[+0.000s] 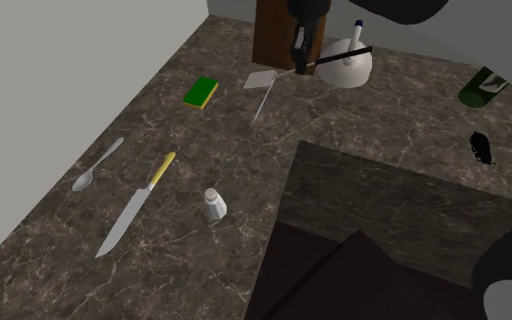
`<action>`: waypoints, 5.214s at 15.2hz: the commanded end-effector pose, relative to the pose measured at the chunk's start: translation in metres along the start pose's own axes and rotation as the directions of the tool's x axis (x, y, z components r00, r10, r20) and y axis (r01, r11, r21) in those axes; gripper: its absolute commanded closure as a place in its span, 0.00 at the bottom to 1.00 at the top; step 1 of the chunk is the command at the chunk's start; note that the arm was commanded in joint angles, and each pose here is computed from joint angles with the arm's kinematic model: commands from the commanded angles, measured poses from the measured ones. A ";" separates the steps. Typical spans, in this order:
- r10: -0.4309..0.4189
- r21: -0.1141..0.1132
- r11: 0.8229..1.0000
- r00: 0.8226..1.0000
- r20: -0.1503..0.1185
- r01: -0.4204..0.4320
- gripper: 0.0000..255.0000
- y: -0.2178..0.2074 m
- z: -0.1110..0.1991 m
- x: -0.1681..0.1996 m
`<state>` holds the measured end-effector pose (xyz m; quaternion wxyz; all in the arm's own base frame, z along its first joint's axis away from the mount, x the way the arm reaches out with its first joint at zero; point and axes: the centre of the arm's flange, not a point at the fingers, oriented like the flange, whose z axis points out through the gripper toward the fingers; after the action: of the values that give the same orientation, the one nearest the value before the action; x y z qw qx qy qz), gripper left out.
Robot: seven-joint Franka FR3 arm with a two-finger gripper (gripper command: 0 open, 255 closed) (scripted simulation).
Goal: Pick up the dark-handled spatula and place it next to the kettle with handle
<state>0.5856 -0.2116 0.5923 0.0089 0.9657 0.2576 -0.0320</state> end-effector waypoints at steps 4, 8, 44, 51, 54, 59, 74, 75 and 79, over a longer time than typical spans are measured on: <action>-0.002 0.000 1.000 1.000 0.000 0.002 1.00 0.040 0.006 -0.053; -0.002 0.000 1.000 1.000 0.000 0.002 1.00 0.071 0.009 -0.095; -0.002 0.000 1.000 1.000 0.000 0.002 1.00 0.196 0.125 -0.254; -0.002 0.000 1.000 1.000 0.000 0.002 1.00 0.196 0.162 -0.252; -0.002 0.000 1.000 1.000 0.000 0.002 1.00 0.196 0.178 -0.251; -0.002 0.000 1.000 1.000 0.000 0.002 1.00 0.196 0.204 -0.249; -0.002 0.000 1.000 1.000 0.000 0.002 1.00 0.196 0.259 -0.245; -0.002 0.000 1.000 1.000 0.000 0.002 1.00 0.196 0.259 -0.245; -0.002 0.000 1.000 1.000 0.000 0.002 0.00 0.196 0.259 -0.245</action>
<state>0.4563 -0.5126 0.3506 0.0088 0.9654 0.2585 -0.0320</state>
